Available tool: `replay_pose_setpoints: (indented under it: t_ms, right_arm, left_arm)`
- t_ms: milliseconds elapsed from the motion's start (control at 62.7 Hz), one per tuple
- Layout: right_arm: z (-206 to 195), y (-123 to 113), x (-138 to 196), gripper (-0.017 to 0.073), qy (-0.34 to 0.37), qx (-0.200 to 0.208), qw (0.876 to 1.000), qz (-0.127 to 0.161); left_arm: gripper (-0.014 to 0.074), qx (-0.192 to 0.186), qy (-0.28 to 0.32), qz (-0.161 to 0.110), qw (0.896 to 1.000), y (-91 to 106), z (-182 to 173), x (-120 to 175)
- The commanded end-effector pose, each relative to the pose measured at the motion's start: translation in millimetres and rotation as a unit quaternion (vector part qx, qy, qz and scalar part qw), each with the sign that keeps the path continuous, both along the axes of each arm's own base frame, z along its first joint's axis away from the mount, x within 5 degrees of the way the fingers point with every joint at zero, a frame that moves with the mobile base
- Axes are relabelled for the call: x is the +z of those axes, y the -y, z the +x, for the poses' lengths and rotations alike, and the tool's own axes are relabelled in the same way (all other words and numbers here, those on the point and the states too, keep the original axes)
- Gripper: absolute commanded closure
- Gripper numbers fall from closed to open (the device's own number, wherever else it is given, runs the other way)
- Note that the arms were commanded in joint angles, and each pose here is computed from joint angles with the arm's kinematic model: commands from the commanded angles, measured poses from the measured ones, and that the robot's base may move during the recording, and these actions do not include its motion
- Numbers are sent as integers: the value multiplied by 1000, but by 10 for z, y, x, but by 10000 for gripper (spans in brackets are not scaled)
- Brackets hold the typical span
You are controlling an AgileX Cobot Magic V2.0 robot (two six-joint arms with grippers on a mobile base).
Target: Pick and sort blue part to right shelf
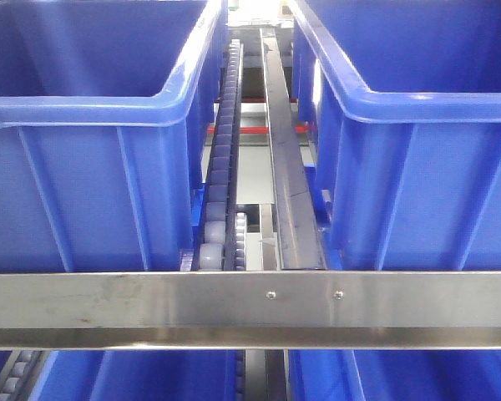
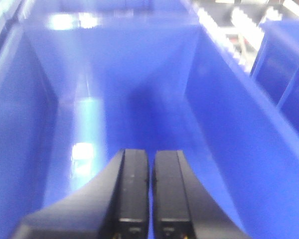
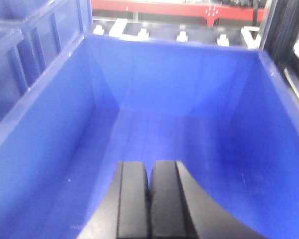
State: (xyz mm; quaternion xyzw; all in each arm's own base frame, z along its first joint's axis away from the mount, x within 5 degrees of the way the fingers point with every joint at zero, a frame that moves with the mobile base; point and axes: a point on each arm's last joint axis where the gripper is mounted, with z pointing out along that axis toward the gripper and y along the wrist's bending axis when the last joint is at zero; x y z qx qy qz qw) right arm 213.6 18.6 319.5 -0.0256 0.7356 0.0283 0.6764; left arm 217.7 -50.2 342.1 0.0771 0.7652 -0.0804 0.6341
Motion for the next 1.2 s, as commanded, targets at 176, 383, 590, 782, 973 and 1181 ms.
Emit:
replay_pose_setpoints:
  t_ms: [176,383,590,782,973,1181]
  right_arm:
    - [-154,192,173,502,71,-52,996,29]
    - [-430,241,-37,502,66,-66,995,33]
    - [-745,239,-187,502,85,-65,994,34]
    - [-1020,233,-182,502,124,-62,990,37]
    - [-1163,226,-135,502,143,-57,987,38]
    - [-1166,226,-133,502,144,-57,987,38]
  left_arm:
    - [460,19,69,-17,997,-106,-249,154]
    - [459,94,93,-47,990,-395,-561,-41]
    - [459,117,110,-48,986,-495,-956,-232]
    - [460,97,127,-52,986,-473,-1315,-366]
    - [459,88,163,-55,981,-466,-1522,-333]
    - [459,88,165,-56,981,-466,-1531,-334]
